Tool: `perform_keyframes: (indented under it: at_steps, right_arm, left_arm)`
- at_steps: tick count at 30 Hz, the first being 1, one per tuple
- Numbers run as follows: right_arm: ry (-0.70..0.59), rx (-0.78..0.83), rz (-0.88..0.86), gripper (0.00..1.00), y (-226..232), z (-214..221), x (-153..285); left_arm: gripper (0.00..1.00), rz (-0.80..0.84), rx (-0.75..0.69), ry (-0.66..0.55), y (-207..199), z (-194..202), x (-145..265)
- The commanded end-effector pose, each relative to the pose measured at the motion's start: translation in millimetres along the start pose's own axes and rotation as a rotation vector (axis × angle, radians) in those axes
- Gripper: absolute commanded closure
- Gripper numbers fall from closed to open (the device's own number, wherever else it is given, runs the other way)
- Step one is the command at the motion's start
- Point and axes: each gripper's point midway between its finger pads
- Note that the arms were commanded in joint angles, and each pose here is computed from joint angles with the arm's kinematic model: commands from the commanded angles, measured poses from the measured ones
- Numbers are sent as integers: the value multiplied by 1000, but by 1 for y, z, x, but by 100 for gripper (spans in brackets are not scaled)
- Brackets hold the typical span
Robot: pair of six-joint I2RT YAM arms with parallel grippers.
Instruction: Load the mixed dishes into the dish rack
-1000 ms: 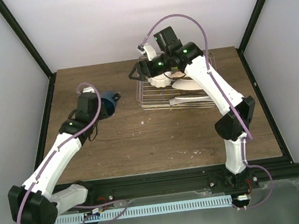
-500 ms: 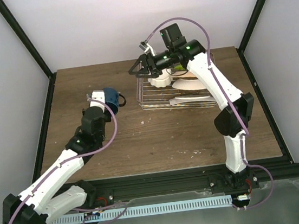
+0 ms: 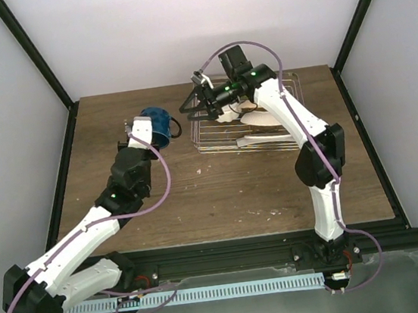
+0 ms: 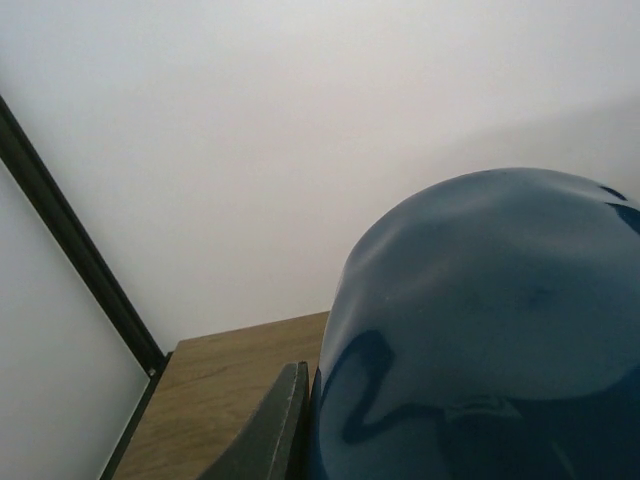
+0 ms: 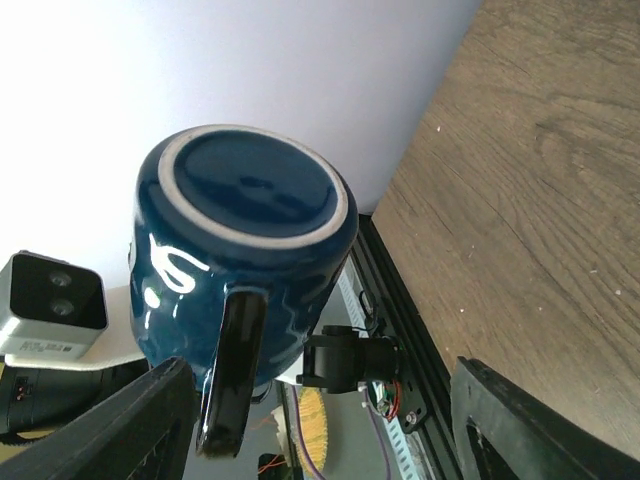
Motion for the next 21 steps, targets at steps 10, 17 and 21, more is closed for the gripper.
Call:
perform_keyframes:
  at_steps: [10,17,21]
  right_arm:
    - [14,34,-94,36,14,-11,-6]
    - [26,31,-106,39,13,-9,-11]
    - [37,33,-114,42,15,-6,-14]
  left_arm:
    - [100,14,110,-135,-9,-41,-4]
    - [100,1,105,-141,-15,-37,-11]
    - [100,-18,112,-148,-15,-37,-15]
Point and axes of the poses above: each gripper's point midway between its finger pads, its own x axis back along the fingers, its own y axis along the line the jaws close on, z = x × y, and after that the axes turned 4 degrees about x, right-handed
